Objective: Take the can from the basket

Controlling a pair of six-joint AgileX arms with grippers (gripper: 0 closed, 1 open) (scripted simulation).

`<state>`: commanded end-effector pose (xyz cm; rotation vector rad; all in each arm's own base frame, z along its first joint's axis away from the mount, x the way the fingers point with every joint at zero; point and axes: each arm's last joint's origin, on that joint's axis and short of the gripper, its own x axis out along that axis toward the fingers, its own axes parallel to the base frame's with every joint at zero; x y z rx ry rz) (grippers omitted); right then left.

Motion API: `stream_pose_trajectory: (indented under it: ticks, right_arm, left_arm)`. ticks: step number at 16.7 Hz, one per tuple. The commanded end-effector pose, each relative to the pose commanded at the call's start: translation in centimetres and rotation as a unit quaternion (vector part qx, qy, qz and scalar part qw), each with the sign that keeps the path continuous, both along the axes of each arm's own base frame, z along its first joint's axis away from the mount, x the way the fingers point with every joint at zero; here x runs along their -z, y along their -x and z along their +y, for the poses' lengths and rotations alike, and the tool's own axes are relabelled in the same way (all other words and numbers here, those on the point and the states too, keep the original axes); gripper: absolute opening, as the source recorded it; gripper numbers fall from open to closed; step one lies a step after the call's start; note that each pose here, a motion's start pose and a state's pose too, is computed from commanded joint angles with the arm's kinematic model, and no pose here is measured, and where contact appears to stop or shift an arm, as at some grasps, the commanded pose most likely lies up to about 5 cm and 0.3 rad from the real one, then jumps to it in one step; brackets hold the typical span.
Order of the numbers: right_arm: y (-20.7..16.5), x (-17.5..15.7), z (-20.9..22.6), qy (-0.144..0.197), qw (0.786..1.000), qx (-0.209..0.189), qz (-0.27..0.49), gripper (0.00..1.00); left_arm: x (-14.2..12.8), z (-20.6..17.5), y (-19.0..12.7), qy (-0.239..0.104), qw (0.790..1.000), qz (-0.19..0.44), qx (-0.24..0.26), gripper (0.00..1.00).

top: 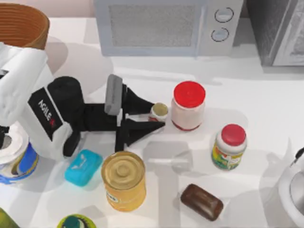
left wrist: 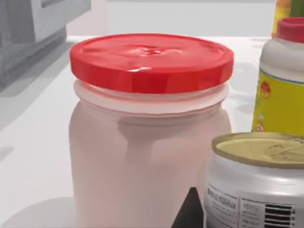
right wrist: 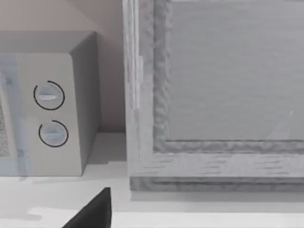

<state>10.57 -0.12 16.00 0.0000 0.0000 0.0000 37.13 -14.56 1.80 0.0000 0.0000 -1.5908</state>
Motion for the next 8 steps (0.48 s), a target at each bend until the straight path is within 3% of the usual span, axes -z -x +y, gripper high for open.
stream_pose_trajectory:
  ticks: [1,8]
  right_arm:
    - [0.0,0.0,0.0,0.0,1.0,0.0,0.0,1.0]
    - [0.0,0.0,0.0,0.0,1.0,0.0,0.0,1.0]
  left_arm:
    - [0.0,0.0,0.0,0.0,1.0,0.0,0.0,0.0]
    - [0.0,0.0,0.0,0.0,1.0,0.0,0.0,0.53]
